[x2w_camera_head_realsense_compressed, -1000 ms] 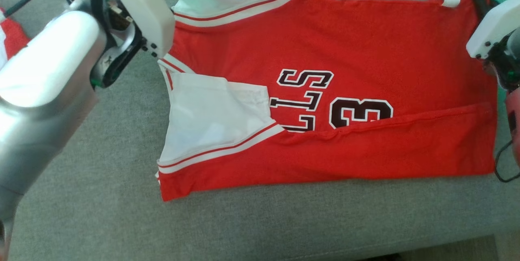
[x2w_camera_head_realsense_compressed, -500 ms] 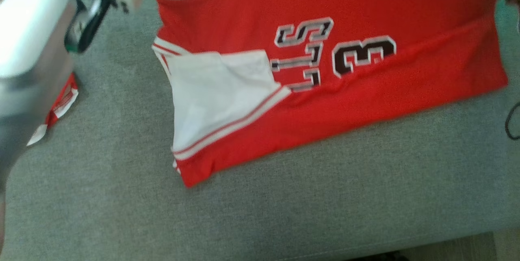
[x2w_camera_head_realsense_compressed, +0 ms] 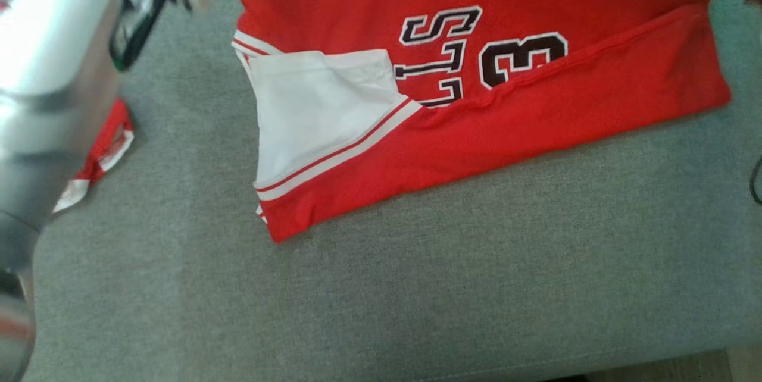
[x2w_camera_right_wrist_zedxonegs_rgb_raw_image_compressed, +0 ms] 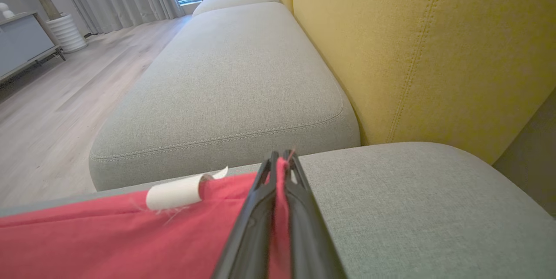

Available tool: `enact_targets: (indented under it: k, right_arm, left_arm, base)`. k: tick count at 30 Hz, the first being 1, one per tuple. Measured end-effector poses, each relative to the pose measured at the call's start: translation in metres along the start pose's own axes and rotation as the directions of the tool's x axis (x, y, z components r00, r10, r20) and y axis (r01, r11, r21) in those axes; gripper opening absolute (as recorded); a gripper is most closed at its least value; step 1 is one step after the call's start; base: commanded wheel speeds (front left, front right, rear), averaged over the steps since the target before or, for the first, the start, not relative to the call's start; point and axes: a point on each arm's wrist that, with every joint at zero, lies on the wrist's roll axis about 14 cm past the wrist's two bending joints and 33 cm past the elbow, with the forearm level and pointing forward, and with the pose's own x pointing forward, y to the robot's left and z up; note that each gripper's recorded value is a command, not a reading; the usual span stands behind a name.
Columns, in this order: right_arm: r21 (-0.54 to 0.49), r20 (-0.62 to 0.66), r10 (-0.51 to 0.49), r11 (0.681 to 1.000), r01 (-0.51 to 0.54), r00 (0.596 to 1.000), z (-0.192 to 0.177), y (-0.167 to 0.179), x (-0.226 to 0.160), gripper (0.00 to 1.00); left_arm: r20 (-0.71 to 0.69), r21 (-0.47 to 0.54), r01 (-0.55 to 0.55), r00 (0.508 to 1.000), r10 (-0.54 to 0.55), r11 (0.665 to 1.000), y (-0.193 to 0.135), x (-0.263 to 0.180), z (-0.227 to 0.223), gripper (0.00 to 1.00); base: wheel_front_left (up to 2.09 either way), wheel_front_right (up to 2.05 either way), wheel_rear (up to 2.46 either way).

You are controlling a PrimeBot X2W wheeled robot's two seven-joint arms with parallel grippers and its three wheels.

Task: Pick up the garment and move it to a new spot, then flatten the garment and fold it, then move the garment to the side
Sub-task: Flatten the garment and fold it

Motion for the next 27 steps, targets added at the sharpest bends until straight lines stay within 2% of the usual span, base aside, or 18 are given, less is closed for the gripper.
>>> enact_targets:
  k: [12,16,23,27]
  right_arm:
    - [0.013,-0.224,0.023,1.000,-0.021,0.974,-0.046,-0.011,-0.060,0.00]
    - [-0.003,-0.275,0.032,0.999,-0.034,0.961,-0.053,-0.014,-0.078,0.00]
    - [-0.065,-0.414,0.018,0.997,-0.049,0.910,-0.083,-0.026,-0.109,0.00]
    - [-0.093,-0.448,-0.001,0.995,-0.045,0.894,-0.089,-0.034,-0.115,0.00]
  left_arm:
    - [-0.145,-0.065,0.158,0.976,-0.166,0.985,-0.056,-0.071,-0.020,0.00]
    - [-0.217,-0.044,0.215,0.951,-0.219,0.976,-0.074,-0.100,-0.029,0.00]
    - [-0.318,-0.127,0.286,0.895,-0.312,0.950,-0.107,-0.143,-0.045,0.00]
    - [-0.358,-0.157,0.319,0.864,-0.355,0.935,-0.120,-0.155,-0.053,0.00]
  base:
    - [0.00,0.00,0.00]
    - [0.00,0.00,0.00]
    - [0.00,0.00,0.00]
    - [0.00,0.00,0.00]
